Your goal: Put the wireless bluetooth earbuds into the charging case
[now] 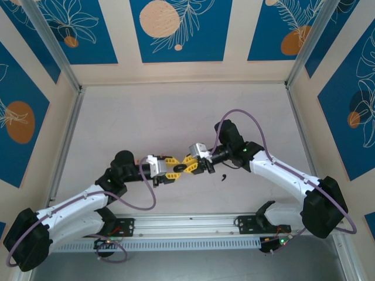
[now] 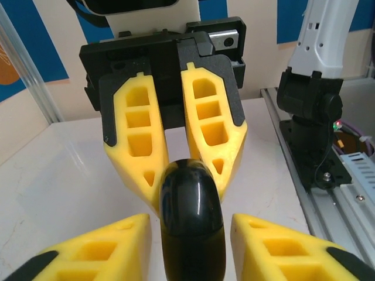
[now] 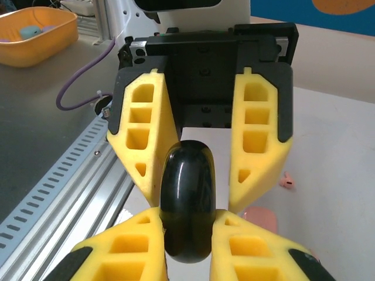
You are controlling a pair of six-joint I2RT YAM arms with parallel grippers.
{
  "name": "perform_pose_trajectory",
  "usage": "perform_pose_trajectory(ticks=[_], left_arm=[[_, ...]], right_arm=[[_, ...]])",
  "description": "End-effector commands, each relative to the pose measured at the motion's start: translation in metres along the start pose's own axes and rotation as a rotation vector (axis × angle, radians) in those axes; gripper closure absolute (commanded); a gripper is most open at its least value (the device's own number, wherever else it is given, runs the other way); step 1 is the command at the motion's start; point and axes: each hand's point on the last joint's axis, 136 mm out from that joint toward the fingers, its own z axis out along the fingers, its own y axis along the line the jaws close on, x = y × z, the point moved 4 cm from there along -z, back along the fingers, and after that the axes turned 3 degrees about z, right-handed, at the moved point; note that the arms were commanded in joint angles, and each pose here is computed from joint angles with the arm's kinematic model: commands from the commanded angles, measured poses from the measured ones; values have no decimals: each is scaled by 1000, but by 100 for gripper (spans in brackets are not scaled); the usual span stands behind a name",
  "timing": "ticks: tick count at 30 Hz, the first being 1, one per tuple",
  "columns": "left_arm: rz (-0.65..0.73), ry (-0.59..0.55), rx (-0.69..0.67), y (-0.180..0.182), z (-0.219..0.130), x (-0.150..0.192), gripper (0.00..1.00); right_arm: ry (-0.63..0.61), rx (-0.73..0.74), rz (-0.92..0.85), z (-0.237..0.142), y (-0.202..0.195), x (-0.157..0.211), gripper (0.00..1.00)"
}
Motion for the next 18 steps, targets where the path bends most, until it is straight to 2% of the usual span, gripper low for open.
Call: perform_pose_trajectory(ticks=[1, 7, 18], left_arm=[[30, 17, -3, -3, -2, 4, 54], [40, 127, 4, -3, -3, 18, 51], [33, 74, 13, -4, -1, 10, 52]], right_arm=[[48, 30, -39, -6, -1, -8, 84], [171, 86, -57, -12, -2, -2, 84], [130, 31, -64, -5, 2, -7, 84]])
